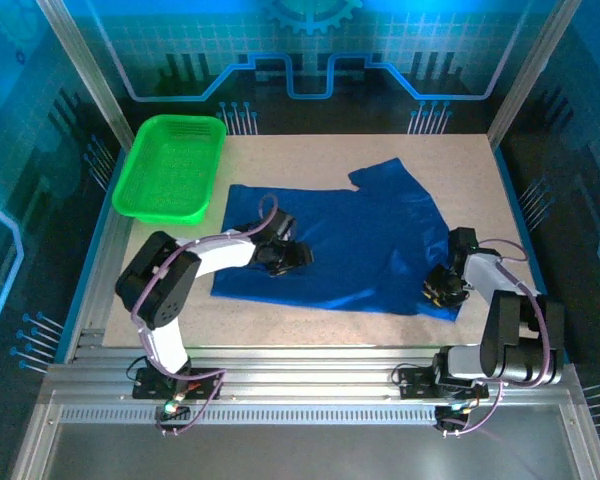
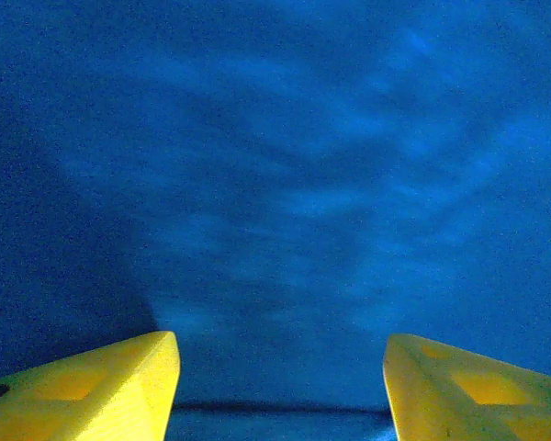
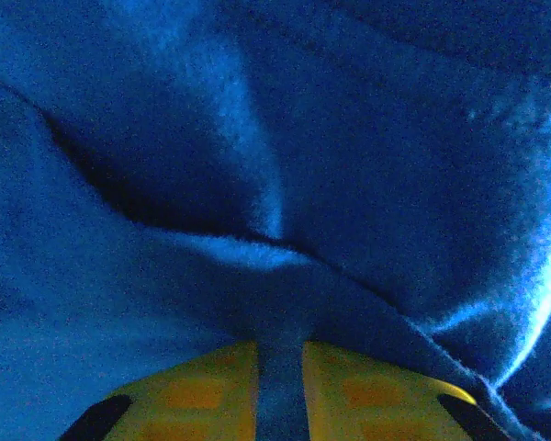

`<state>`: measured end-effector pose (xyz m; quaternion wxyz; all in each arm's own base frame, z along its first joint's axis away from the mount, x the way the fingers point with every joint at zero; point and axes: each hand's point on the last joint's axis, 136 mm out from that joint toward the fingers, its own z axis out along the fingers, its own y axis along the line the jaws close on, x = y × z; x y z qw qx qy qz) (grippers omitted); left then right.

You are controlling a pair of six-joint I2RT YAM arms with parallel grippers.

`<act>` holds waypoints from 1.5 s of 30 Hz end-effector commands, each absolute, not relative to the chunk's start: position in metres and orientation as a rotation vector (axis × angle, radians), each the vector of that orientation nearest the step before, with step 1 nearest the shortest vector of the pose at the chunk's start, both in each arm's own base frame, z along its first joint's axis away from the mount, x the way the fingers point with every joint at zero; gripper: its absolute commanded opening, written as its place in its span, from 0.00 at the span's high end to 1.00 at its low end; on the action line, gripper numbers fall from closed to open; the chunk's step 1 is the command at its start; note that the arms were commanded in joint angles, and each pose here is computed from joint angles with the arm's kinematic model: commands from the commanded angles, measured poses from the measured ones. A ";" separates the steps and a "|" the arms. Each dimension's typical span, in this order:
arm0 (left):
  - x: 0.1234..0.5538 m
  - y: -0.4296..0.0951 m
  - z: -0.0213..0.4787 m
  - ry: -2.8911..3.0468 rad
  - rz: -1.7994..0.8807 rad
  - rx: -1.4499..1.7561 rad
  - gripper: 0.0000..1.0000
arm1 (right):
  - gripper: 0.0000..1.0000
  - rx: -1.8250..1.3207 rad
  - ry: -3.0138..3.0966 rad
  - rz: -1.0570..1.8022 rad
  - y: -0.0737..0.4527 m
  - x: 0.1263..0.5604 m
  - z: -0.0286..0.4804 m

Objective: Fold and stack the t-shirts

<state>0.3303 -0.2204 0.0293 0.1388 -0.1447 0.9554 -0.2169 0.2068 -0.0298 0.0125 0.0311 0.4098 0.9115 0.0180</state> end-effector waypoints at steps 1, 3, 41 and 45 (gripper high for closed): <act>0.304 -0.168 -0.002 2.841 -0.363 -0.593 0.38 | 0.78 1.402 2.847 -0.270 -0.058 0.164 0.010; 0.297 -0.156 -0.008 2.856 -0.298 -0.605 0.38 | 0.78 1.446 2.827 -0.276 -0.061 0.159 0.010; 0.315 -0.293 0.114 2.569 -1.015 -0.102 0.33 | 0.49 -0.398 3.081 -0.348 0.104 0.325 0.063; 0.311 -0.289 0.109 2.578 -1.000 -0.110 0.33 | 0.50 -0.429 3.119 -0.436 0.093 0.318 0.048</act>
